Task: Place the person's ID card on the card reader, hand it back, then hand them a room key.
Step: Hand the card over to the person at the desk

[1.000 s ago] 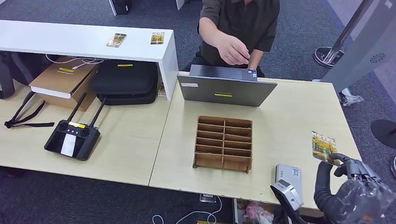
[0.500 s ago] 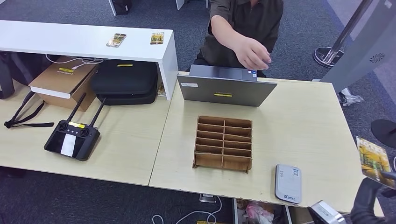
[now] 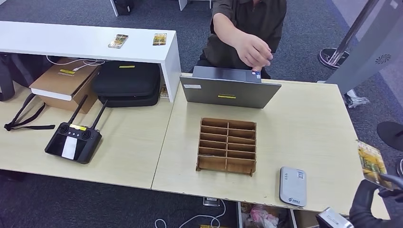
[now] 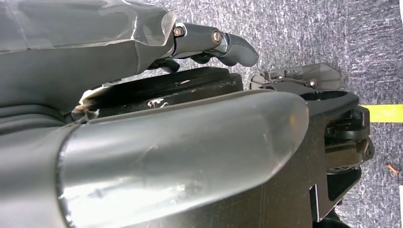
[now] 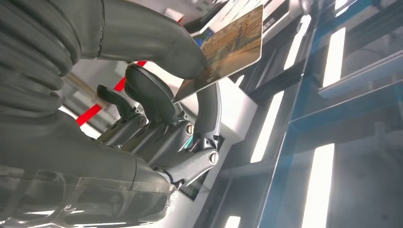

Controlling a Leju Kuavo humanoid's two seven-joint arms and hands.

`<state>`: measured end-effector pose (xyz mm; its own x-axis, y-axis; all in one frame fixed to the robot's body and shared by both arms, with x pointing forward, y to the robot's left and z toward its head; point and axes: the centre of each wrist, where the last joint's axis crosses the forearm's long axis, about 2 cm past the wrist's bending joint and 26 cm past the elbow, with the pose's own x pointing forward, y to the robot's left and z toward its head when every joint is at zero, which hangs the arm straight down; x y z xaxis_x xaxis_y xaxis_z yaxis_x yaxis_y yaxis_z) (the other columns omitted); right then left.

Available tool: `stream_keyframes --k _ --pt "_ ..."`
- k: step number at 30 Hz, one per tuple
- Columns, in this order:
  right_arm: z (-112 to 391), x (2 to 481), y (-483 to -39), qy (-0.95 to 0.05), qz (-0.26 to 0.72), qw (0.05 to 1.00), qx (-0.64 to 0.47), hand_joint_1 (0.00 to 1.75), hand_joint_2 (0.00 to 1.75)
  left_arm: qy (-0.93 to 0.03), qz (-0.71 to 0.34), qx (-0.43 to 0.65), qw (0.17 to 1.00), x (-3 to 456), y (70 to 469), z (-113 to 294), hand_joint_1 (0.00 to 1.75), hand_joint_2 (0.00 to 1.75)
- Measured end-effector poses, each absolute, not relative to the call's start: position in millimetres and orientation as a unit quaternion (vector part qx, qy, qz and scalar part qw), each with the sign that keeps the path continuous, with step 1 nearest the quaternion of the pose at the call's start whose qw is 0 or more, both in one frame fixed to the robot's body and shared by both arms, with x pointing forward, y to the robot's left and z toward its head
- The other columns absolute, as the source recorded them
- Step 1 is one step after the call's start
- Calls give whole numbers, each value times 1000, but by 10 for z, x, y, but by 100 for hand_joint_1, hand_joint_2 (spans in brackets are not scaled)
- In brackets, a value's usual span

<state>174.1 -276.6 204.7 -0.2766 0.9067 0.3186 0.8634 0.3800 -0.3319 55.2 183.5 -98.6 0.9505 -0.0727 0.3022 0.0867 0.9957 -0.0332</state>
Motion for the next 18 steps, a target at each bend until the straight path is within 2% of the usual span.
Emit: stream_keyframes --k 8,18 --pt "1962 2472 -2628 -815 64 245 -521 175 175 -148 -58 -27 987 601 1825 -977 0 0" --pt "2295 3280 -2253 -822 59 277 -494 175 175 -150 -102 -30 983 664 1775 -957 0 0"
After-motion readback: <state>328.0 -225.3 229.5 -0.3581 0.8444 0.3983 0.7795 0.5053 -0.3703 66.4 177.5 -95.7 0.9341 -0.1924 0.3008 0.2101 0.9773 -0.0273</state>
